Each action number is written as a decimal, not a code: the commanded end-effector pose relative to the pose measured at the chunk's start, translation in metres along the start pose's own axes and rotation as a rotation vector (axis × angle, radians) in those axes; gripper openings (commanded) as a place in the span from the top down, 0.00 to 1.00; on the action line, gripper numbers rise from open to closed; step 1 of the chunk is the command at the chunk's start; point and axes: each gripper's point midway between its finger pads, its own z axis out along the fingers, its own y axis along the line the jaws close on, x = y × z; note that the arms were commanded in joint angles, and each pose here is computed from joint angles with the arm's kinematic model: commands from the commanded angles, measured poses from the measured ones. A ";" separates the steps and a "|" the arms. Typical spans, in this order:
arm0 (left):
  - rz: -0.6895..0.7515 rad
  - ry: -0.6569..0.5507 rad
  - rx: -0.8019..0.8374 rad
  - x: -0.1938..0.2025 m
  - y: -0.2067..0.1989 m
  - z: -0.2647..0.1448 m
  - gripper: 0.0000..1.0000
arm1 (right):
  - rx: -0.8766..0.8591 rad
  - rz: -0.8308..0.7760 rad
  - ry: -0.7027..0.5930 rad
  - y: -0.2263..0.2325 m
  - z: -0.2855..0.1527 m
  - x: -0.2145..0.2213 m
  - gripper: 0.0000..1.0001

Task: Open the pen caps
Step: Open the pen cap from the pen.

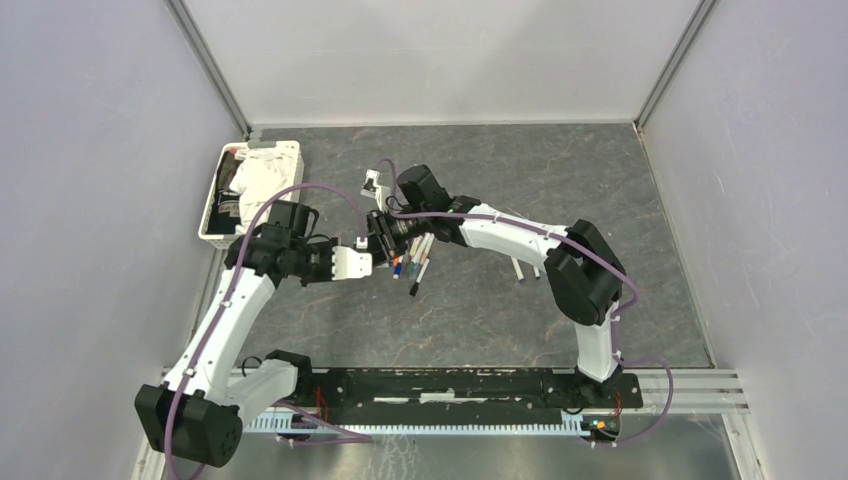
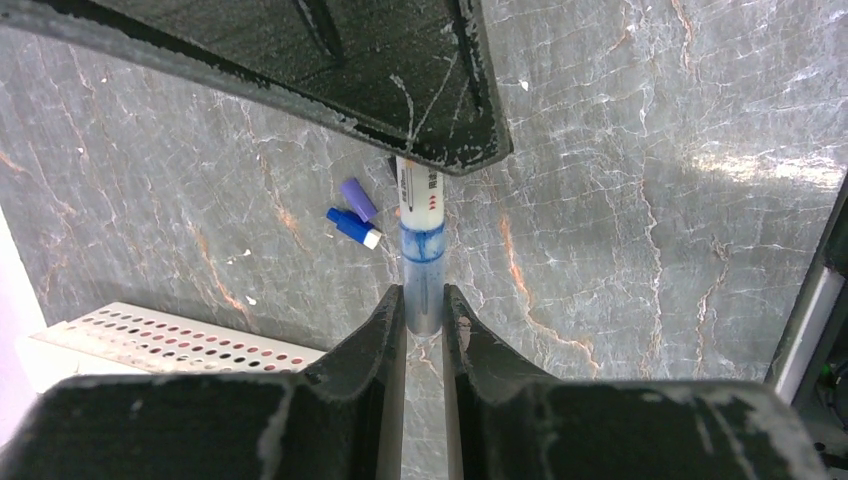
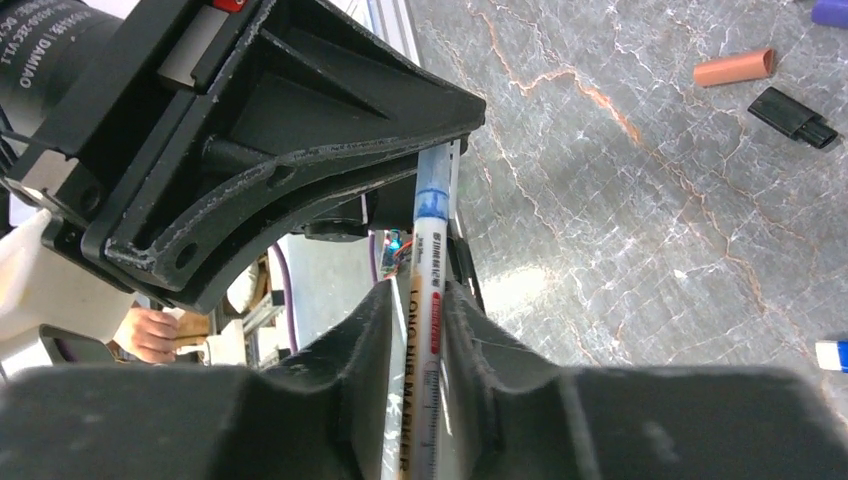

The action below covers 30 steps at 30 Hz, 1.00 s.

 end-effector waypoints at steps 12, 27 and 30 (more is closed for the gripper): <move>-0.003 -0.153 0.065 -0.034 -0.011 -0.008 0.31 | -0.124 -0.095 -0.050 0.010 -0.020 0.008 1.00; -0.091 -0.301 0.182 -0.062 -0.027 -0.009 0.33 | -0.253 -0.119 -0.137 0.040 -0.034 0.006 1.00; -0.107 -0.302 0.151 -0.064 -0.016 -0.008 0.38 | -0.262 -0.108 -0.147 0.041 -0.033 0.003 1.00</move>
